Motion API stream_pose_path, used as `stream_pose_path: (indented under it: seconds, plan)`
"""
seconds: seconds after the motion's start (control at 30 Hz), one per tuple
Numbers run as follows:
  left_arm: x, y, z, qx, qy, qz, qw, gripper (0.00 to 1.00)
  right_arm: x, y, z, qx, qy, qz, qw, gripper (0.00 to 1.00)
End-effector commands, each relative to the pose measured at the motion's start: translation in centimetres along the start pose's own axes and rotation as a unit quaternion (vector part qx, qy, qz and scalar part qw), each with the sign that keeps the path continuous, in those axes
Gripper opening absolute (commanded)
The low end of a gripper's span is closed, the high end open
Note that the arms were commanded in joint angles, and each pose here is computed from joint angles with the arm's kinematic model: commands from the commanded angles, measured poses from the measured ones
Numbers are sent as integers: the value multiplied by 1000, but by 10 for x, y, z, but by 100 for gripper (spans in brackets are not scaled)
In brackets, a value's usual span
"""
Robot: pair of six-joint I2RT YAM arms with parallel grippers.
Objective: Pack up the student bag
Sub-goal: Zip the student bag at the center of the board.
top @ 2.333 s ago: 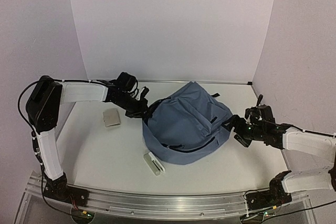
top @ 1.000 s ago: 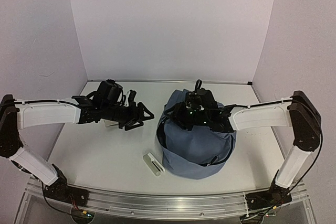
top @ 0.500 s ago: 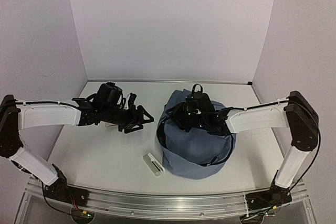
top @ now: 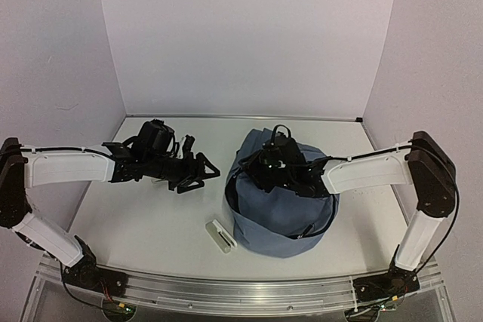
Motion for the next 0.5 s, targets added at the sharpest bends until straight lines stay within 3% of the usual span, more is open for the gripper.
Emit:
stream_pose_path:
  seconds: [0.0,0.3,0.47]
  plan:
    - [7,-9,-11,-17,5,-20,1000,72,-1,8,4,-10,1,-11,1000,38]
    - [7,-13,-11,-15,6,-25,1000,72,-4,21,-1,-20,0,-11,1000,35]
    - [8,-14,-10,-12,7,-28,1000,72,-2,24,-6,-29,0,-24,999,15]
Point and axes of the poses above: each gripper's point midway between its finger pads, its own y axis out along the fingers, its own z axis along the line the jaws close on, x = y × z, the point moved 3 cm from there along -y, back along the fingers, and after that the axes turned 7 degrees about -y, right-handed, at the moved point
